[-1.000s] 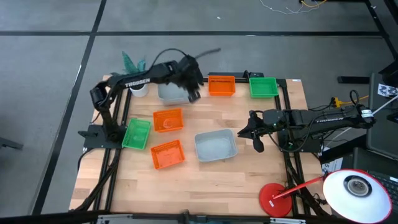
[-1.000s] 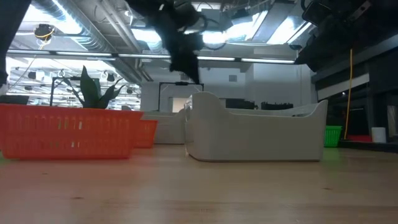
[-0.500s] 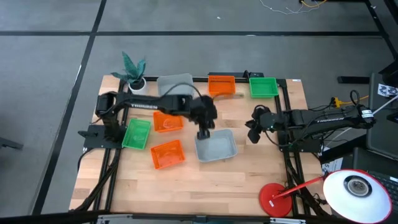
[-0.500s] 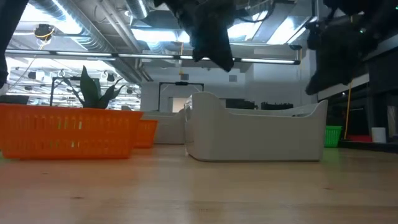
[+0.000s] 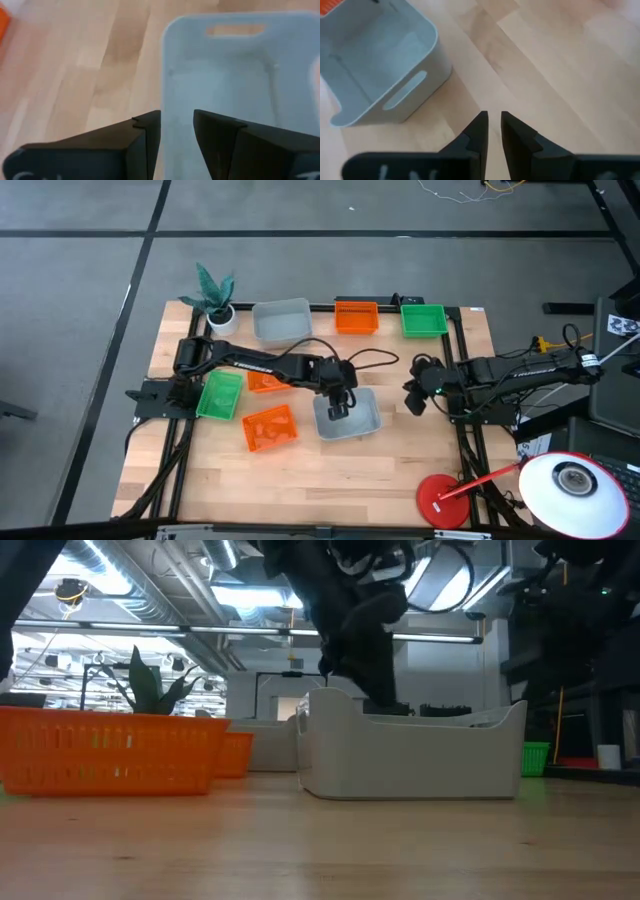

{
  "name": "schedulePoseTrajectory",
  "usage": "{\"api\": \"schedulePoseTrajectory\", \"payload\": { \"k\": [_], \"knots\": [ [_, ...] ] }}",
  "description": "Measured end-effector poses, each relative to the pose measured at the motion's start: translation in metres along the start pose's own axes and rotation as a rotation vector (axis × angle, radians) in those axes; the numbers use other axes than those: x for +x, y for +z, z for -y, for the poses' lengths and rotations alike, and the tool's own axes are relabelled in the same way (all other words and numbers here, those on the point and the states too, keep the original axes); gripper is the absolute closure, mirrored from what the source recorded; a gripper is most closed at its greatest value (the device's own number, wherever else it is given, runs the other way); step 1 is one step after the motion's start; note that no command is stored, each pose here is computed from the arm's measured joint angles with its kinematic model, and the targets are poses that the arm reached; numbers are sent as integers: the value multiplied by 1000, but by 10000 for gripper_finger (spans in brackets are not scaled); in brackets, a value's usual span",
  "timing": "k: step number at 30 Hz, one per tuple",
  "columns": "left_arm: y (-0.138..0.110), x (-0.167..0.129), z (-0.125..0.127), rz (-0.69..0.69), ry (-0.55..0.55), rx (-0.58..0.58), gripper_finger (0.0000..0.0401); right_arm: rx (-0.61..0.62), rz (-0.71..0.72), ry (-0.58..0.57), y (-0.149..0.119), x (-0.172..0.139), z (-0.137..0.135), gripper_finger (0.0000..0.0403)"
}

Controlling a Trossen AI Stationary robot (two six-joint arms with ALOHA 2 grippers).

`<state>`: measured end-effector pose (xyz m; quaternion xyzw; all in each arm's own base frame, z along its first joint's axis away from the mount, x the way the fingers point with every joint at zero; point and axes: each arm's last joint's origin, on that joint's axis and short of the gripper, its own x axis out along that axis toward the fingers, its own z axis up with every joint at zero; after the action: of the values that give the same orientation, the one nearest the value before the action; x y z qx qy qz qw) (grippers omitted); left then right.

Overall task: Stack baskets by color
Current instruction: Stack the gray bin on the gray bins

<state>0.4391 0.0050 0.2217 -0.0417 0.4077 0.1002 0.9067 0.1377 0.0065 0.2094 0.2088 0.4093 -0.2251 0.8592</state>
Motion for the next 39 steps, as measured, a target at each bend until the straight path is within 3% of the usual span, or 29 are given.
{"api": "schedulePoseTrajectory", "payload": {
  "k": [8,21,24,27,32,36,39],
  "knots": [
    [1,0,-9,-7,47,-3,293,33,-63,-27,-6,-1,4,350],
    [-28,46,-7,-151,56,18,295,54,-68,-24,-7,-1,4,350],
    [-32,52,-7,-174,51,44,320,58,-69,-14,-6,-1,3,350],
    [-33,54,-6,-181,48,79,379,79,-76,0,-6,-1,3,350],
    [-26,32,-11,-192,47,152,399,84,-80,22,-6,-2,1,350],
    [-3,-17,-25,-188,81,237,400,107,-71,34,-6,-2,-1,350],
    [23,-66,-45,-171,194,320,400,117,-62,41,-5,-1,-1,350]
  ]
}}
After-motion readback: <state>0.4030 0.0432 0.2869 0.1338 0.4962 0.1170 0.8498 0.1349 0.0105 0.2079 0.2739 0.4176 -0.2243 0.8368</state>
